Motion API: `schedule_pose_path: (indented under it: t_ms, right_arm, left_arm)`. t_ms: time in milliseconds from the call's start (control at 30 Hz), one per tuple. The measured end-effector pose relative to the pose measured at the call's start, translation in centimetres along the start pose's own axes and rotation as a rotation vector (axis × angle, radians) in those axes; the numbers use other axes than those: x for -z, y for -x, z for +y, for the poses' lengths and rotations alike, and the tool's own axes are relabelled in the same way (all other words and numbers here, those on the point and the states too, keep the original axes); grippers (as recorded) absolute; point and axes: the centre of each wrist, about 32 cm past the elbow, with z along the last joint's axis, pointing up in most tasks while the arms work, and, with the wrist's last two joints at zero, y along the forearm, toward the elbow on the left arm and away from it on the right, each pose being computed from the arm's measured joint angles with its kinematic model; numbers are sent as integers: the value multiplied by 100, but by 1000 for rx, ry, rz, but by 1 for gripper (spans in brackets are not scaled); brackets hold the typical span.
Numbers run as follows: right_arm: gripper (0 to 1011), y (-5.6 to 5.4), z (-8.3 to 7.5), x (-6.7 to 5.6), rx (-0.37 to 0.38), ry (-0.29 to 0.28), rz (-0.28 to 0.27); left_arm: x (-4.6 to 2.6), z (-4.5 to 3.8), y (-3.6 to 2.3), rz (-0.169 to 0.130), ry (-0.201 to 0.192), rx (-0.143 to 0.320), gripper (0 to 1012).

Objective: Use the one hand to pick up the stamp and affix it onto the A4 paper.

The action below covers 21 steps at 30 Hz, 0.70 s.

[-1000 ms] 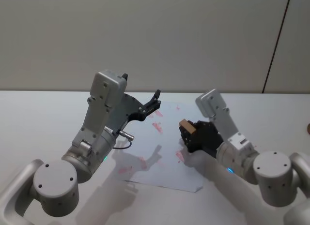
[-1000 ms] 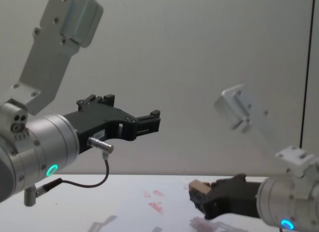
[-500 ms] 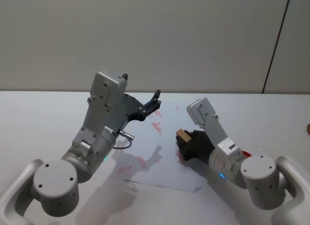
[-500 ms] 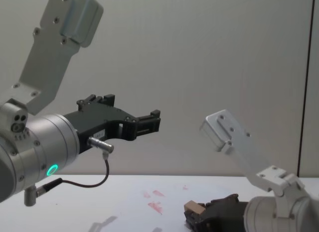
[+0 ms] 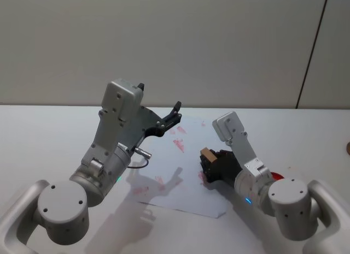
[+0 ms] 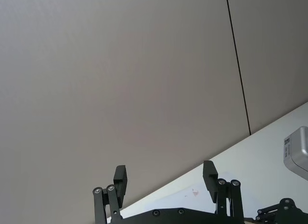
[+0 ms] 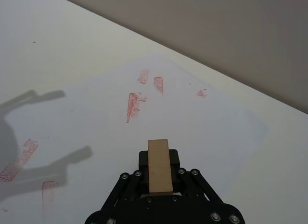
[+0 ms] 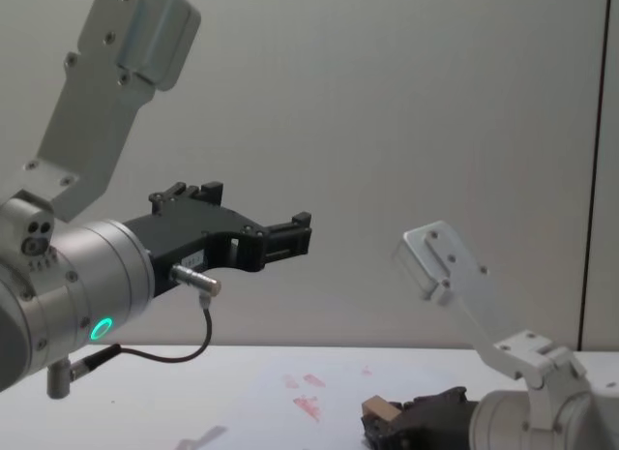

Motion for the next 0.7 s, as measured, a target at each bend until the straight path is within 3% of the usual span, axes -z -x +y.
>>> schedule_pose_path:
  t_ms: [433,700]
  right_arm:
    - [221,4,-2,48,28,8,31]
    - [221,-33,-11,-1,46,-35,52]
  left_arm:
    - [0,0,0,0,0,0,1003]
    - [0,0,0,0,0,0,1003]
